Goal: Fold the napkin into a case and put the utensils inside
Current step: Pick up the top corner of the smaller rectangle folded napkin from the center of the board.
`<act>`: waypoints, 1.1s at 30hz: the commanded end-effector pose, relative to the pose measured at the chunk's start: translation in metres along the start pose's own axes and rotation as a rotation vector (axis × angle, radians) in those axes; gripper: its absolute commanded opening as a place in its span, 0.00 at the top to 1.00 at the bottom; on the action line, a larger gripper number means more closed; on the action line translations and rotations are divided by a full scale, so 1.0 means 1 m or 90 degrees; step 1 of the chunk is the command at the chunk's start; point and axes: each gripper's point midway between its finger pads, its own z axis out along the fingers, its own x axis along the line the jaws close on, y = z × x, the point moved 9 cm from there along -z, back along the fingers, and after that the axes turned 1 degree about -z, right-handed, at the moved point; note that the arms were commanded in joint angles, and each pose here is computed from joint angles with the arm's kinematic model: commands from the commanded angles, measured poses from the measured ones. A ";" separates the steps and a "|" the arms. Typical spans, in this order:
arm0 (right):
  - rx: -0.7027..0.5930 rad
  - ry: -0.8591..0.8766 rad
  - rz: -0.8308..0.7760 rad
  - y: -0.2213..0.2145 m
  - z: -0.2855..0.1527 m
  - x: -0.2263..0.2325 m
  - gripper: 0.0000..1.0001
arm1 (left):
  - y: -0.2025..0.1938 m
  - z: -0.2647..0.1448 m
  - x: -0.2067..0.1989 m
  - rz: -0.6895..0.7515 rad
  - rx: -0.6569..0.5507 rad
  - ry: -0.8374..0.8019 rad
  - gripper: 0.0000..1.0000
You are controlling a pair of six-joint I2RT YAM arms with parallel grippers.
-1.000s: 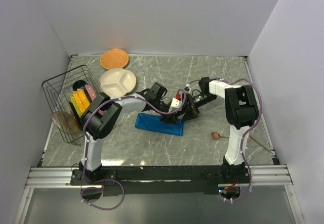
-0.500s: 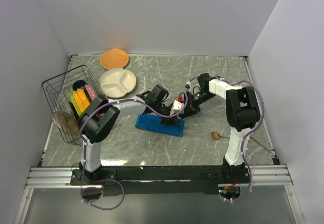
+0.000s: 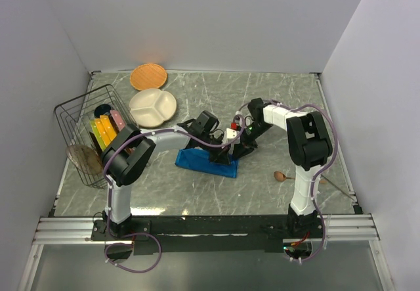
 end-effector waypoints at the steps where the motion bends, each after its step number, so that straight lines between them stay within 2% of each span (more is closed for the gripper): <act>1: -0.001 -0.043 -0.034 0.003 0.007 -0.008 0.75 | 0.015 -0.006 -0.006 -0.058 -0.008 0.010 0.99; 10: -0.010 -0.063 -0.059 0.003 0.011 -0.010 0.75 | 0.003 -0.007 0.005 -0.222 0.023 0.025 0.99; 16: -0.017 -0.074 -0.076 0.003 0.011 -0.008 0.75 | -0.002 -0.017 0.019 -0.317 0.017 0.041 0.99; 33: -0.035 -0.096 -0.136 0.000 0.009 -0.004 0.77 | -0.016 -0.020 0.013 -0.398 0.055 0.015 0.99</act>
